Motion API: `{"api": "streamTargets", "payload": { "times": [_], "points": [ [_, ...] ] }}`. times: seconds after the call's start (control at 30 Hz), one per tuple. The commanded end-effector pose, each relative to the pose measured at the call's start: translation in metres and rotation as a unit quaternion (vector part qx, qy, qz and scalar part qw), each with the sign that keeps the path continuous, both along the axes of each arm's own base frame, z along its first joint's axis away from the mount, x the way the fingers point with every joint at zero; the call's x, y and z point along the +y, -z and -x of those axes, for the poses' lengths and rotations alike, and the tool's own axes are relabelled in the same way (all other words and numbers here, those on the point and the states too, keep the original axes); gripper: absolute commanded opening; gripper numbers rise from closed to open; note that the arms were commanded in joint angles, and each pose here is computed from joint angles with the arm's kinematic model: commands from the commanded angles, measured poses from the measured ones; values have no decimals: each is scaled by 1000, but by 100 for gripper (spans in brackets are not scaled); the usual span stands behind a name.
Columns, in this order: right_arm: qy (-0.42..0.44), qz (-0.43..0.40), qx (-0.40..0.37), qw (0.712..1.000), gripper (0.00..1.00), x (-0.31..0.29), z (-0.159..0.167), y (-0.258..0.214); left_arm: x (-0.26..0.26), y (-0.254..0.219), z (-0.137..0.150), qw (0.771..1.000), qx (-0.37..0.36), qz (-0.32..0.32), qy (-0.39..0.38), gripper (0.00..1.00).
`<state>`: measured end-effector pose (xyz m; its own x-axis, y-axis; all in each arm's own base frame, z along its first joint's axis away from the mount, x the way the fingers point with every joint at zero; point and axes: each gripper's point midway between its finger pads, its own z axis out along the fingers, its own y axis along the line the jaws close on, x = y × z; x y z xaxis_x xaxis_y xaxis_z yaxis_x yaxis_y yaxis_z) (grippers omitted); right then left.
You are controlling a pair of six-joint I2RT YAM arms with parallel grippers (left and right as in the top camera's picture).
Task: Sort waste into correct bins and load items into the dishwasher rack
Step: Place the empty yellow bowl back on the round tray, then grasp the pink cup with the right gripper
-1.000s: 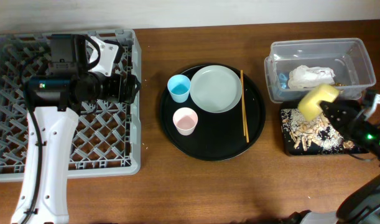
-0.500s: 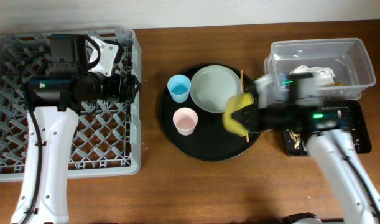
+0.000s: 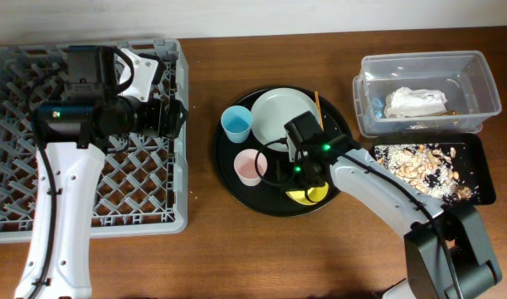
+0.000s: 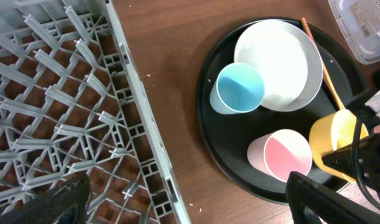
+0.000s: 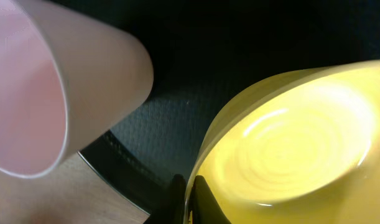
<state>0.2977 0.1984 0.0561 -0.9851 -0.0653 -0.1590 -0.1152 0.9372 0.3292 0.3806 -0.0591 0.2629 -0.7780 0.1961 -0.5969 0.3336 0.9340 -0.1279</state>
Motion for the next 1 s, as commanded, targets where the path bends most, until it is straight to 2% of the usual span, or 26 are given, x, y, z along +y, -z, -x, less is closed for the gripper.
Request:
{"api": "streamTargets", "payload": {
  "times": [0.0, 0.03, 0.07, 0.17, 0.33, 0.5, 0.77, 0.97],
  "points": [
    [12, 11, 6, 1000, 26, -5, -2, 5, -2, -5, -1, 1000, -8, -1, 8, 99],
    [12, 11, 7, 1000, 40, -5, -2, 5, -2, -5, -1, 1000, -8, -1, 8, 99],
    [12, 10, 7, 1000, 46, -4, -2, 5, -2, -5, -1, 1000, -8, -1, 8, 99],
    [11, 3, -8, 1000, 52, 1, -12, -8, -2, -5, -1, 1000, -8, -1, 8, 99],
    [-7, -4, -62, 998, 54, 5, -43, -65, -2, -5, -1, 1000, -8, -1, 8, 99],
    [31, 57, -130, 989, 59, -43, -86, -111, -2, -5, -1, 1000, -8, -1, 8, 99],
    [14, 93, -156, 983, 59, -95, -111, -107, -2, -5, -1, 1000, -8, -1, 8, 99],
    [3, 85, -135, 987, 57, -92, -116, -86, -2, -5, -1, 1000, -8, -1, 8, 99]
  ]
}}
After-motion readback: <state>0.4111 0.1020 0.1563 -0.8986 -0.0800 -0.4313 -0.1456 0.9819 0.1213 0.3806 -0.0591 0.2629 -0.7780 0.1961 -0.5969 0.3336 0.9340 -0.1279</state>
